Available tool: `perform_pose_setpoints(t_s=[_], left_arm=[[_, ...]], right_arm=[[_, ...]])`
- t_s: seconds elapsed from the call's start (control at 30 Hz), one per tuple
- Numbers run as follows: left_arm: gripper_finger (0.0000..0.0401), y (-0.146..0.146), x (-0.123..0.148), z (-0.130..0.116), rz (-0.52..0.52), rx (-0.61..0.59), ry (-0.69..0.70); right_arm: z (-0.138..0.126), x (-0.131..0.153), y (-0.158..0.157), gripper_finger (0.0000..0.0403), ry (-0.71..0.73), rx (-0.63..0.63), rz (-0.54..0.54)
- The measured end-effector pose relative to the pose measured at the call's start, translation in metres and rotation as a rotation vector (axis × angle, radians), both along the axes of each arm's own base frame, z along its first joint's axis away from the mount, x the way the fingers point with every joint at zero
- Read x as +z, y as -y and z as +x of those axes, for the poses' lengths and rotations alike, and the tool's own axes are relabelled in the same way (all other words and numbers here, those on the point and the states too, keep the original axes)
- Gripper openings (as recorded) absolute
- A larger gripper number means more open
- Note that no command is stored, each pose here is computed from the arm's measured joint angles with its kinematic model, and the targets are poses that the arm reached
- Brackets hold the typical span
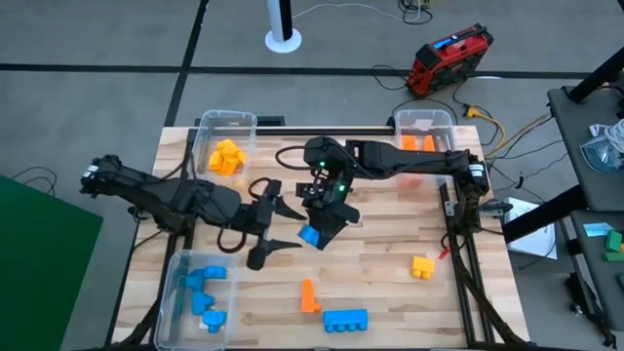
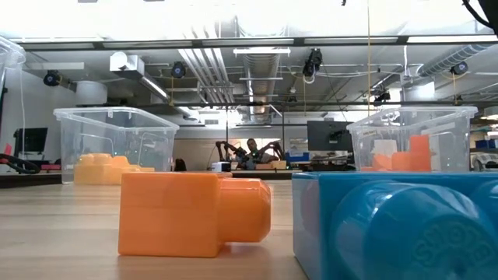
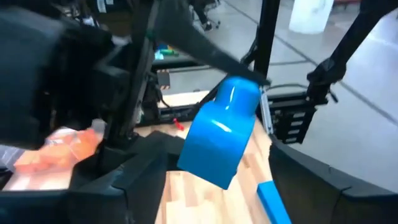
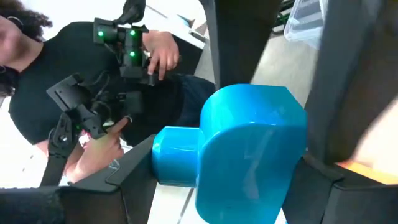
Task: Sort blocks
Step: Put the top blue game piece into the bottom left transparent bin
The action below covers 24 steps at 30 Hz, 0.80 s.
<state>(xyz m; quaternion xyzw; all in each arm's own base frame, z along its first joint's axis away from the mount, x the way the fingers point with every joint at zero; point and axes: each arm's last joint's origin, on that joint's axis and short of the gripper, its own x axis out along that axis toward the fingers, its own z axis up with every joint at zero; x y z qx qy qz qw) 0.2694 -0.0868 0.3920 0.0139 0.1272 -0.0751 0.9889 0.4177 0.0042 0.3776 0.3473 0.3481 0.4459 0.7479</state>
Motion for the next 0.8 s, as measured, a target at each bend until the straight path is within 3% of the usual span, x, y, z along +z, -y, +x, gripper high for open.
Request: perform_pose_setpoints(t_s=[0.2,0.4,0.8], left_arm=[[0.0286,0.004,-0.006,0.011,0.026,-0.006,0.008],[0.0288,0.002,-0.002,0.013,0.093,-0.031,0.061],[0.0285,0.001,-0.009,0.028,0.031,-0.173,0.076]], right_arm=[[0.0,0.0,-0.004,0.0254,-0.008,0.008,0.003],[0.0,0.0,-0.013,0.0254,-0.001,0.03,0.001],[0.0,0.002,-0.016,0.0254,0.011,0.044,0.008]])
